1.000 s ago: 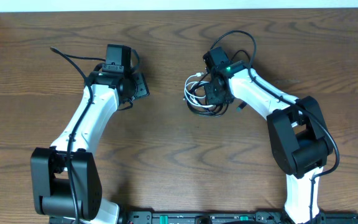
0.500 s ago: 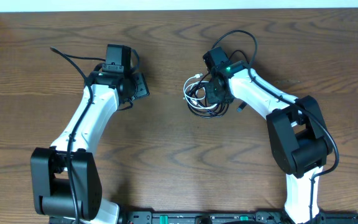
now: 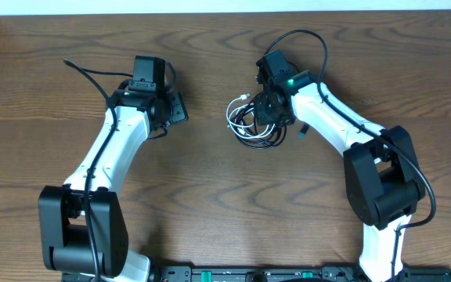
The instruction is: Untangle cables
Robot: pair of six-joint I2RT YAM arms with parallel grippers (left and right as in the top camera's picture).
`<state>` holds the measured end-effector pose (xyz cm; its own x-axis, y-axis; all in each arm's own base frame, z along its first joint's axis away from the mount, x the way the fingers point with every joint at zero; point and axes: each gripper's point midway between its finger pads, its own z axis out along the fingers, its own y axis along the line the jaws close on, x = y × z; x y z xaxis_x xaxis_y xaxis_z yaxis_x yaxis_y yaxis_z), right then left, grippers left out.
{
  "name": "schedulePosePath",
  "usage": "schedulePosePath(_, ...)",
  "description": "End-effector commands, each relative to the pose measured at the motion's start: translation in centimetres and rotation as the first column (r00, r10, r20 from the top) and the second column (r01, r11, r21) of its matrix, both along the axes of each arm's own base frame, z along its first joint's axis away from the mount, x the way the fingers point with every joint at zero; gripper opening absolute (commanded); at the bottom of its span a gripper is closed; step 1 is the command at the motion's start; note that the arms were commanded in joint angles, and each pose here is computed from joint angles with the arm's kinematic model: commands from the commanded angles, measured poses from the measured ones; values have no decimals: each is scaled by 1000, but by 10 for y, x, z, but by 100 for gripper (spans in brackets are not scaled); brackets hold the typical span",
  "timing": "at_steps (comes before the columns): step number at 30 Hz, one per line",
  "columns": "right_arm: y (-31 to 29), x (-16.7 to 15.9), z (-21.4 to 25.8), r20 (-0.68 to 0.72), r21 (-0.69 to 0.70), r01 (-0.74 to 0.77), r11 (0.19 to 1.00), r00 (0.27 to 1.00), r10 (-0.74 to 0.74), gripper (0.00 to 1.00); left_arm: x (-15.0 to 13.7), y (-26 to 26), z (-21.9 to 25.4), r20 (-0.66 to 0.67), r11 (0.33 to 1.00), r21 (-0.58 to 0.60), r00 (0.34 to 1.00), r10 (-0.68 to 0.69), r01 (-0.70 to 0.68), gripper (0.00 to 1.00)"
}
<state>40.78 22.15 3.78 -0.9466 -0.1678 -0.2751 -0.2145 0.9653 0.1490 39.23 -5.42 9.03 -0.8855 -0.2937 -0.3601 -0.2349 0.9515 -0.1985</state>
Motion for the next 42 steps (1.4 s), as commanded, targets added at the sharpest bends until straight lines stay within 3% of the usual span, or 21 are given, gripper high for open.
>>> schedulePosePath(1, 11, -1, 18, -4, 85, -13, 996, 1000, 13, 1, -3, 4, -7, -19, 1000, 9, 1000, 20, -20, 59)
schedulePosePath(15, 16, -15, 1, -66, 133, 23, 991, 998, -14, 2, -3, 4, -7, -19, 1000, 9, 1000, 21, -21, 59)
schedulePosePath(25, 22, -21, -16, -101, 279, 35, 960, 995, -7, 16, -3, 4, -7, -19, 1000, 9, 1000, 21, -21, 59)
schedulePosePath(36, 17, -16, -14, -115, 554, 43, 831, 993, 25, 24, -3, 4, -7, -19, 1000, 9, 1000, 21, -21, 59)
schedulePosePath(42, 18, -22, -28, -105, 624, 79, 777, 994, -17, 30, -3, 4, -7, -19, 1000, 9, 1000, 21, -21, 59)
